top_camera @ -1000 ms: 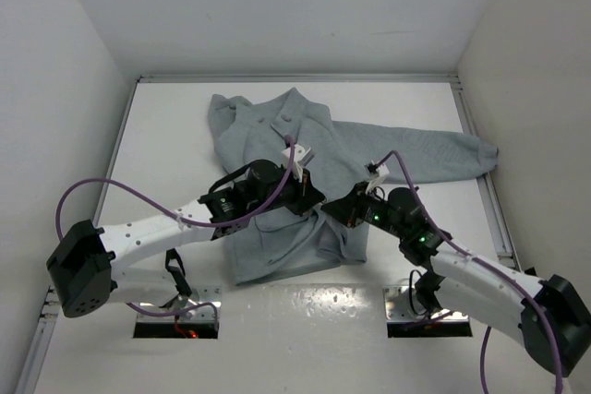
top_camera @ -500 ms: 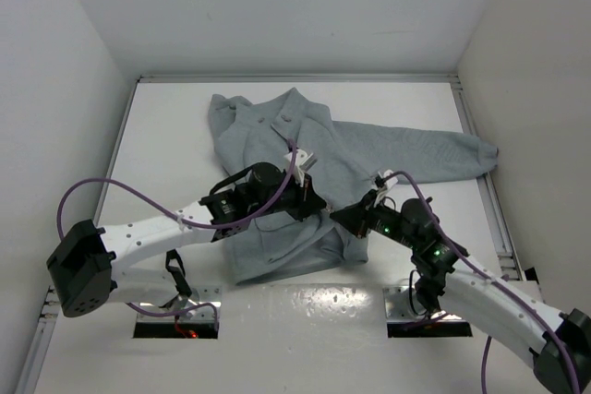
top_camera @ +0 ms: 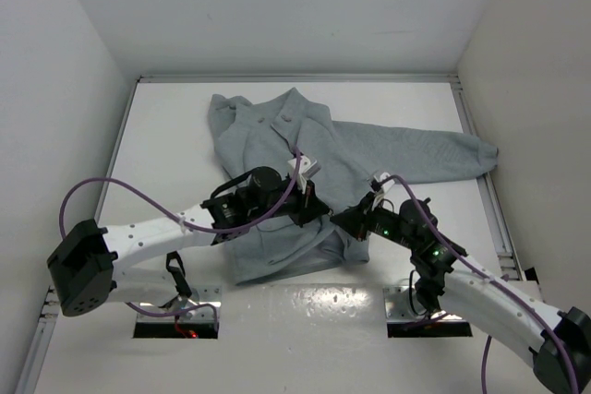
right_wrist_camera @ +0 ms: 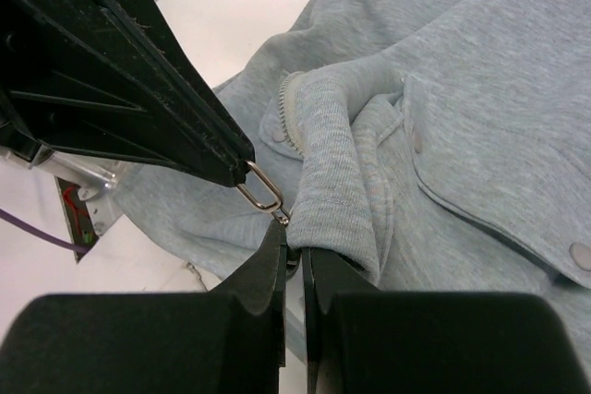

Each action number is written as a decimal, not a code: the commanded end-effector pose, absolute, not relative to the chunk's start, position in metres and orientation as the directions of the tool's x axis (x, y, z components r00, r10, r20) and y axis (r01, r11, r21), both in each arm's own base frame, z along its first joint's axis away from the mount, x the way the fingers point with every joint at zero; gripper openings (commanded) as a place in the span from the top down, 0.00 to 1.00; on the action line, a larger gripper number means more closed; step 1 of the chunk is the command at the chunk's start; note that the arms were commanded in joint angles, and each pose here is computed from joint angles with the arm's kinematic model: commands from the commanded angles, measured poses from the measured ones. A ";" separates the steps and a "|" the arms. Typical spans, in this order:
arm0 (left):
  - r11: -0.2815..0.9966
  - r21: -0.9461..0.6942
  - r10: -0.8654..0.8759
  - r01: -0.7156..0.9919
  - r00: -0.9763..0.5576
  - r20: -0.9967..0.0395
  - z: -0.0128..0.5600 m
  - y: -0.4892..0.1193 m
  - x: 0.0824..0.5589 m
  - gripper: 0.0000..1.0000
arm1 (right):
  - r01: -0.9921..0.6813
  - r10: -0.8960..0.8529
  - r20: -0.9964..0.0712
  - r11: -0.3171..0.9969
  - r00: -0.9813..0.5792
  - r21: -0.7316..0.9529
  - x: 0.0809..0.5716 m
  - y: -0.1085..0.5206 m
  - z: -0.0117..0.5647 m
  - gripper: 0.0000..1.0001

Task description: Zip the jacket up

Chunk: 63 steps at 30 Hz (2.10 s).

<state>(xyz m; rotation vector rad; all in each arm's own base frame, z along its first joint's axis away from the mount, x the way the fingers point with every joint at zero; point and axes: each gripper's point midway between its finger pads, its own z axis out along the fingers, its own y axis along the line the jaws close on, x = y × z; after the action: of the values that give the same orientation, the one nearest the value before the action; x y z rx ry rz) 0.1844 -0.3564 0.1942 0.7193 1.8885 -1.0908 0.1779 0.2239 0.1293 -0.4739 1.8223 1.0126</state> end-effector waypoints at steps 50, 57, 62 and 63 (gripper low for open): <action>0.461 -0.426 0.211 0.779 -0.562 -0.799 0.151 -0.367 0.161 0.91 | -0.774 0.221 -0.941 0.537 -0.255 0.335 0.190 0.228 0.209 1.00; 0.537 -0.390 0.195 0.748 -0.560 -0.805 0.147 -0.358 0.180 0.99 | -0.775 0.212 -0.941 0.535 -0.263 0.337 0.187 0.228 0.206 1.00; 0.537 -0.386 0.197 0.750 -0.556 -0.807 0.150 -0.357 0.183 1.00 | -0.781 0.210 -0.940 0.524 -0.269 0.341 0.185 0.229 0.207 1.00; 0.526 -0.392 0.201 0.755 -0.558 -0.805 0.150 -0.357 0.180 0.99 | -0.778 0.212 -0.940 0.527 -0.268 0.341 0.186 0.229 0.207 1.00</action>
<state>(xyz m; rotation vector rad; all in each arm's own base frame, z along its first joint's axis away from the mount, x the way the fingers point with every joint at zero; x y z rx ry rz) 0.1808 -0.3680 0.1749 0.7460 1.9464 -1.0592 0.1766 0.2146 0.1186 -0.4923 1.8646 0.9510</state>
